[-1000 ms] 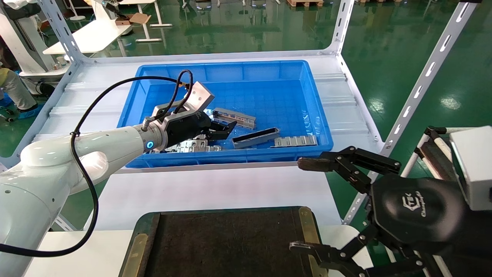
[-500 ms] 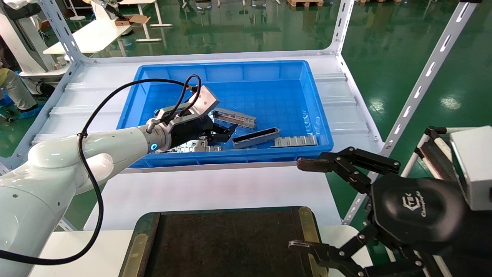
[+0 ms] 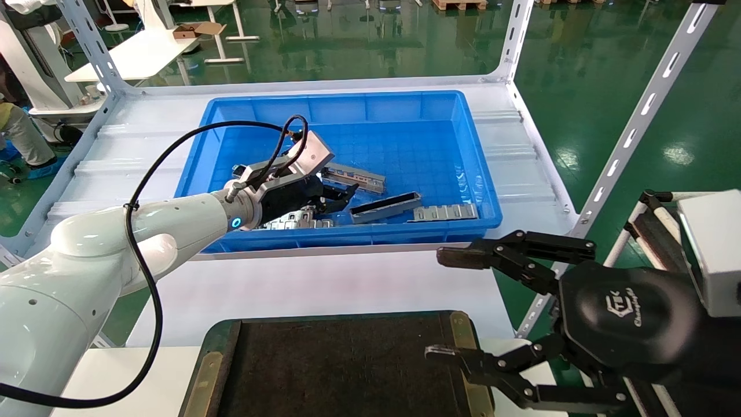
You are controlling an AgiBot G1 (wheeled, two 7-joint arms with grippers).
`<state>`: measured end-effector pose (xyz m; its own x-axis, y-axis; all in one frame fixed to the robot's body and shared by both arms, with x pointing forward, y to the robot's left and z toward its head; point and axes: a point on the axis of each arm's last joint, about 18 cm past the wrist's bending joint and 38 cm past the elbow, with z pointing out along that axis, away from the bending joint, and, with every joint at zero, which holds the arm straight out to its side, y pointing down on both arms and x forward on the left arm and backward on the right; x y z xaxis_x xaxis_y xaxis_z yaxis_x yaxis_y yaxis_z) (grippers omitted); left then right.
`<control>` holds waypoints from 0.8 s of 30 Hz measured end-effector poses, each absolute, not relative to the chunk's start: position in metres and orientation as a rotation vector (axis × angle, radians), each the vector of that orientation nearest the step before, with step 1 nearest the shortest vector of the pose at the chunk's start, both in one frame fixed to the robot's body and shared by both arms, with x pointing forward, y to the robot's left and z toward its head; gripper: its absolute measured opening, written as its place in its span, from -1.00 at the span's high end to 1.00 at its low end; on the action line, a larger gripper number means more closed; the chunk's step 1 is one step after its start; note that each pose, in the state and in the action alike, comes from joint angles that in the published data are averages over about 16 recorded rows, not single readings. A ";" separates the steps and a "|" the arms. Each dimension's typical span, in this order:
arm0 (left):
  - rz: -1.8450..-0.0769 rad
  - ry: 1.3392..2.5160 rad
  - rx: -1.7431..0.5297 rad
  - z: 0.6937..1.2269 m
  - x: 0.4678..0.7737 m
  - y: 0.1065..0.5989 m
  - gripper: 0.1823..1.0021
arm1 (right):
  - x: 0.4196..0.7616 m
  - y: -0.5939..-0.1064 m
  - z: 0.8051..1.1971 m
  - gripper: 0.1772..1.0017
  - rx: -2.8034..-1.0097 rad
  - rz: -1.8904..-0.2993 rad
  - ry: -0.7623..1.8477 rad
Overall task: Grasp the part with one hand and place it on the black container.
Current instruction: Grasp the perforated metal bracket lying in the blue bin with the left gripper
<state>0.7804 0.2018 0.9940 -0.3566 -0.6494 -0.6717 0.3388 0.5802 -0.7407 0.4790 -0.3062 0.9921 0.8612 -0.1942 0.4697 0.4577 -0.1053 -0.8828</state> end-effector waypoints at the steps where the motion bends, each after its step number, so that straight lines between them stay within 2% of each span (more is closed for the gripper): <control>1: -1.049 1.637 -0.266 0.994 0.781 0.202 -0.70 | 0.479 -0.306 0.992 -0.51 -1.586 -0.556 -0.212; 5: -1.048 1.634 -0.270 0.993 0.781 0.201 -0.56 | 0.479 -0.306 0.992 -0.31 -1.586 -0.556 -0.212; 16: -1.048 1.634 -0.279 0.990 0.782 0.200 0.05 | 0.479 -0.306 0.992 0.31 -1.586 -0.556 -0.212; 24: -1.056 1.638 -0.284 0.988 0.782 0.198 0.48 | 0.479 -0.306 0.992 0.65 -1.586 -0.556 -0.212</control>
